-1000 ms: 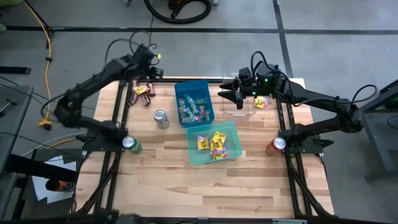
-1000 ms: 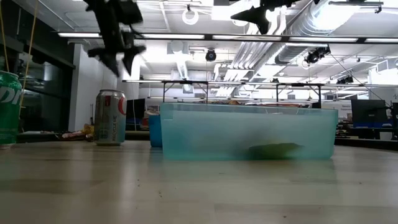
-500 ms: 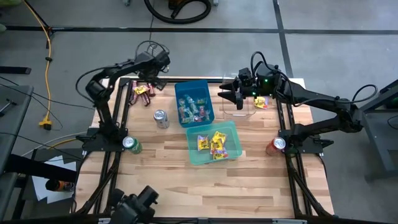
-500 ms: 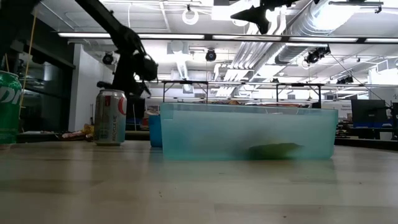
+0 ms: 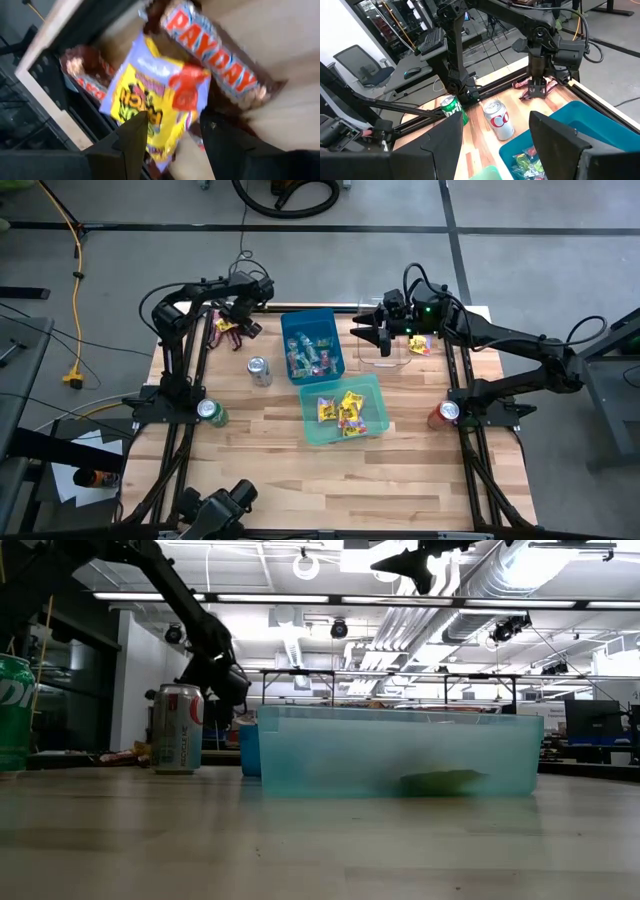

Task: Sort candy
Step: Put the yellow candy into the green bin

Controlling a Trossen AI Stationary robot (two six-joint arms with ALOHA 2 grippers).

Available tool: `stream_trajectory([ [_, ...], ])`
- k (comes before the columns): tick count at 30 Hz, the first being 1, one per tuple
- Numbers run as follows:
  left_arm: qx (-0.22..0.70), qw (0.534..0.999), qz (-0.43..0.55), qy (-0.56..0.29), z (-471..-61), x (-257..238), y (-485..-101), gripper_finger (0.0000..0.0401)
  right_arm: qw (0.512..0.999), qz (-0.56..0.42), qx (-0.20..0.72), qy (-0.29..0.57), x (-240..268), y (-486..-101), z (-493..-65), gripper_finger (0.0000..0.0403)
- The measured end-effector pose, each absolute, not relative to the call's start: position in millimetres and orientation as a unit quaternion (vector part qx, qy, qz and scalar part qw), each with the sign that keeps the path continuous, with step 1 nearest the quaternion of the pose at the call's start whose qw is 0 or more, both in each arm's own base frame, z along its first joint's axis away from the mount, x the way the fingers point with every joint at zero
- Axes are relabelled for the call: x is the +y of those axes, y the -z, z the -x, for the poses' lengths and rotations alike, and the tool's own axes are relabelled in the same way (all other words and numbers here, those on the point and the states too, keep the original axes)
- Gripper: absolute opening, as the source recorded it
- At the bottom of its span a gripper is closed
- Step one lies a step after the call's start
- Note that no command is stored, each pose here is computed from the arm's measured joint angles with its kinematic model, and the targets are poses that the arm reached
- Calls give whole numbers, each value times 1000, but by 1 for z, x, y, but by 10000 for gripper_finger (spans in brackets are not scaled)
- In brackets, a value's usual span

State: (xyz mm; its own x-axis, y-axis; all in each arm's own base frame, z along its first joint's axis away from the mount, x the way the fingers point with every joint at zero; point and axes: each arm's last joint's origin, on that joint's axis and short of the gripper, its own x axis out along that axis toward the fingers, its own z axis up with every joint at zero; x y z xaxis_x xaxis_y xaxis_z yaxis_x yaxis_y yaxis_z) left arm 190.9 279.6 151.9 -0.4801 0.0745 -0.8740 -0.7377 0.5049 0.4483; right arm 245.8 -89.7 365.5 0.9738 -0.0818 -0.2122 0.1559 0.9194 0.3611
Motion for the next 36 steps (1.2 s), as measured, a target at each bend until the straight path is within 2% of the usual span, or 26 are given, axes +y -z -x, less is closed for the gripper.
stream_trajectory([
  [6,744,465,206,-433,-191,282,-152,152,975,-191,97,60,-89,-365,-246,224],
  [8,749,467,201,-425,-191,282,-152,121,975,-191,97,60,-89,-365,-246,224],
  [12,747,477,213,-410,-191,281,-152,21,975,-191,97,60,-89,-365,-246,224],
  [16,722,511,212,-415,-192,280,-169,9,975,-192,97,60,-89,-365,-246,224],
  [18,690,546,215,-425,-192,278,-188,3,975,-192,97,60,-89,-365,-246,224],
  [20,631,601,223,-437,-192,274,-215,2,975,-191,97,60,-89,-365,-246,224],
  [23,517,683,244,-454,-189,264,-261,1,975,-191,97,60,-89,-365,-246,224],
  [27,365,771,255,-456,-185,240,-320,0,975,-189,97,59,-89,-366,-246,224],
  [31,258,859,228,-378,-190,202,-365,0,975,-191,97,60,-89,-366,-246,224],
  [36,160,933,195,-257,-206,147,-394,0,975,-191,96,60,-89,-366,-246,224],
])
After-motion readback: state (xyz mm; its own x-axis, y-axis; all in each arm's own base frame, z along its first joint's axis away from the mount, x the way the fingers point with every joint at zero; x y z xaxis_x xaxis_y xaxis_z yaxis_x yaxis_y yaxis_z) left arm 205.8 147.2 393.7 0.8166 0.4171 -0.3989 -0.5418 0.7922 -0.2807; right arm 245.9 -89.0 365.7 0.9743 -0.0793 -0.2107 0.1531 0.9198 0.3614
